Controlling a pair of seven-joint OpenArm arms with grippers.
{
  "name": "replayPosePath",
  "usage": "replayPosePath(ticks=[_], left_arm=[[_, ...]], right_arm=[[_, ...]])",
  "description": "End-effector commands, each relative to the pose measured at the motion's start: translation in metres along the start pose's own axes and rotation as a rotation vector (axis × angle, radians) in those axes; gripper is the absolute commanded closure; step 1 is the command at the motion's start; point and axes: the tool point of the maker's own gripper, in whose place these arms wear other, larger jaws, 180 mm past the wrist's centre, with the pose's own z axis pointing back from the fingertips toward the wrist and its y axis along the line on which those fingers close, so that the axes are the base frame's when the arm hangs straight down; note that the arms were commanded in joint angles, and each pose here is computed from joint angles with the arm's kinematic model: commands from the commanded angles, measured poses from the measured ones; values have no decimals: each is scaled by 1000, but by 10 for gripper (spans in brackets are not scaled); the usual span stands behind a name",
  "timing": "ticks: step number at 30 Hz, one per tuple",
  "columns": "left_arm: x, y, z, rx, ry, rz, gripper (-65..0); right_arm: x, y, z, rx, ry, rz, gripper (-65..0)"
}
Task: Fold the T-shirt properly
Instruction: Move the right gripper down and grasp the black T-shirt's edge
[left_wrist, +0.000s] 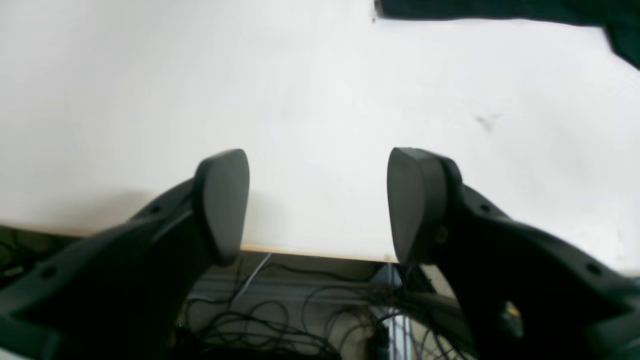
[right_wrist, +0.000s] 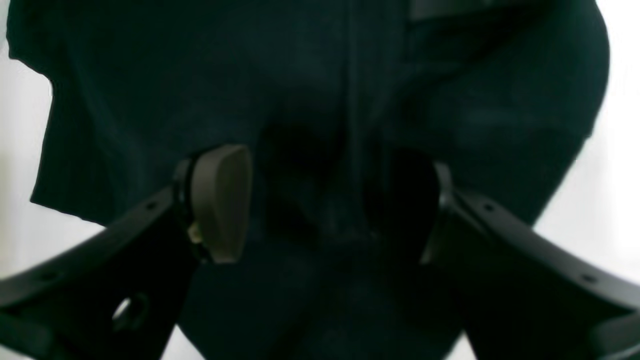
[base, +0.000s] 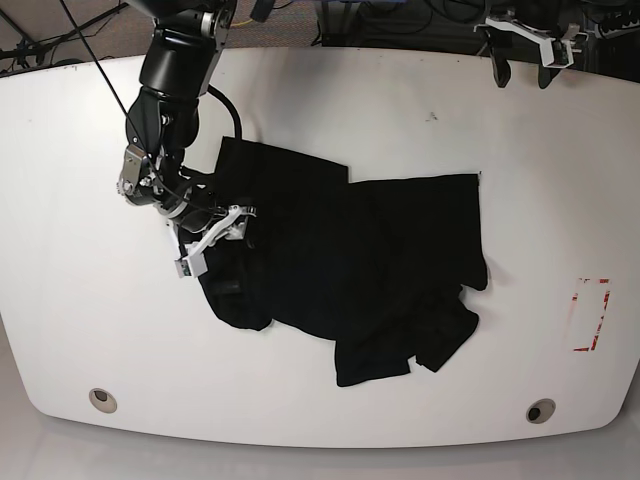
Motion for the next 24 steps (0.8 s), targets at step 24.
replayPosePath(ticks=[24], left_arm=[[31,-7,-15,-18,-69,-9,-403]], right_arm=[[18,12,-28,21,-28,-5,-200]])
